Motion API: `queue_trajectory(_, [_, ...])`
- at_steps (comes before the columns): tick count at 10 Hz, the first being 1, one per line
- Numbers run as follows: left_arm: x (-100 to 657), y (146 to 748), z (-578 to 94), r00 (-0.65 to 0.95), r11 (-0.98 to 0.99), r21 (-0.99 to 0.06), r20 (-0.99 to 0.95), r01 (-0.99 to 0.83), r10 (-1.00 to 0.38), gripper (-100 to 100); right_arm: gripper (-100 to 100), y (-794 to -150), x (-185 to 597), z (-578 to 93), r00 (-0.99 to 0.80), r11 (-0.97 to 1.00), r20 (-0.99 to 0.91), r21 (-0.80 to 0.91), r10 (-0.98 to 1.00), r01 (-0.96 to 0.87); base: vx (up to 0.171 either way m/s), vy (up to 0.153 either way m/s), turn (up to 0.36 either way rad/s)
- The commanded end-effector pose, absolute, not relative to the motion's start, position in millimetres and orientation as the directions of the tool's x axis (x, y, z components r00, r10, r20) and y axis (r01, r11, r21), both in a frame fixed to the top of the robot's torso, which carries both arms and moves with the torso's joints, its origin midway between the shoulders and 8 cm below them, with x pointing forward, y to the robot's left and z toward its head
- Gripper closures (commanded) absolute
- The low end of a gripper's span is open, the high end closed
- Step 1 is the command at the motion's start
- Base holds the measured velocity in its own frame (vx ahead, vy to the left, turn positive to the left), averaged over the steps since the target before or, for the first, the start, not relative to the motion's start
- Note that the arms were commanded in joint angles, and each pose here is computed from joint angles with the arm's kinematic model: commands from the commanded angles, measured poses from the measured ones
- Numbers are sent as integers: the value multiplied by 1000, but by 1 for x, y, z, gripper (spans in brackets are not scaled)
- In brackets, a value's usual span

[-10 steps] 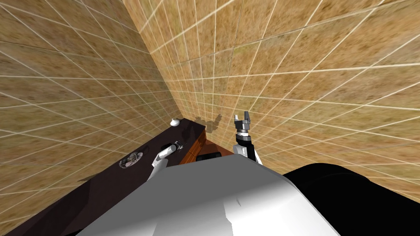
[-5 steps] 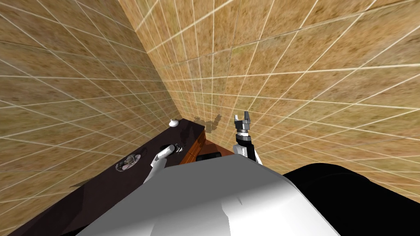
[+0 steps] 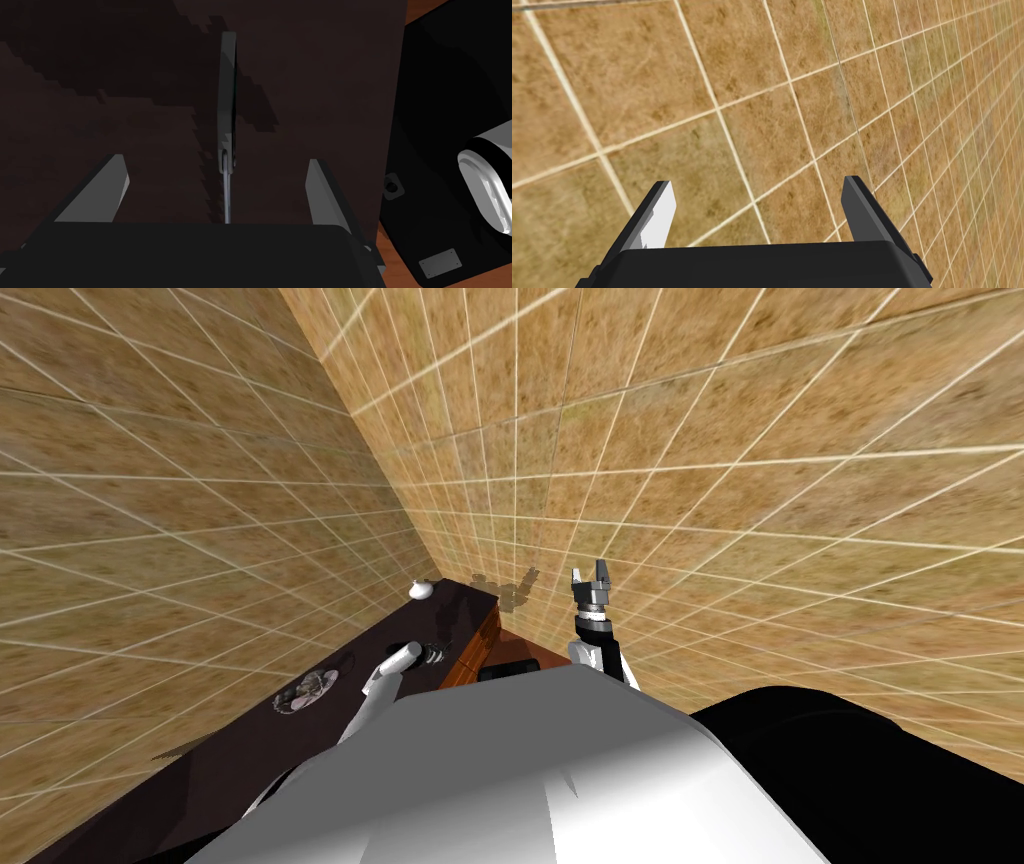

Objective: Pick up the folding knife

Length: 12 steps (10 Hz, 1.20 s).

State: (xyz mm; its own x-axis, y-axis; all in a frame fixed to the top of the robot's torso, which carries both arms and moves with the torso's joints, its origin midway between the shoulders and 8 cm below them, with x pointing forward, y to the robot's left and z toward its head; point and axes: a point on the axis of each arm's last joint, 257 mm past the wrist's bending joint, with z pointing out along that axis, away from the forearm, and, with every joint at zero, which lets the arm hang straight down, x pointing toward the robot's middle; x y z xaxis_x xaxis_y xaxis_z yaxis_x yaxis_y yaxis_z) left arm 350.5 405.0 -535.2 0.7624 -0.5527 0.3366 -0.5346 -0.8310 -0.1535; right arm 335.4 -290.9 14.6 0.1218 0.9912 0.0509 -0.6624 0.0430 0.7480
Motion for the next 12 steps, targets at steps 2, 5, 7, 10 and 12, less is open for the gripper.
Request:
queue_trajectory(2, [347, 407, -535, 772, -837, -134, 331, -530, -542, -100, 0, -291, 335, 15, 122, 43, 51, 748, 991, -662, 0, 3, -20])
queue_trajectory(5, [342, 394, -549, 773, -837, -130, 330, -531, -542, -100, 0, -291, 335, 15, 122, 43, 51, 748, 991, -662, 29, 21, 4])
queue_trajectory(7, [340, 388, -556, 772, -837, -130, 330, -532, -543, -100, 0, -291, 335, 15, 122, 43, 51, 748, 991, -662, 26, 27, 0])
queue_trajectory(10, [341, 390, -555, 773, -837, -130, 330, -532, -542, 100, 0, -291, 335, 15, 122, 43, 51, 748, 991, -662, 0, 0, 0])
queue_trajectory(12, [341, 390, -555, 773, -837, -129, 331, -531, -541, 100, 0, -291, 335, 15, 122, 43, 51, 748, 991, -662, 0, 0, 0])
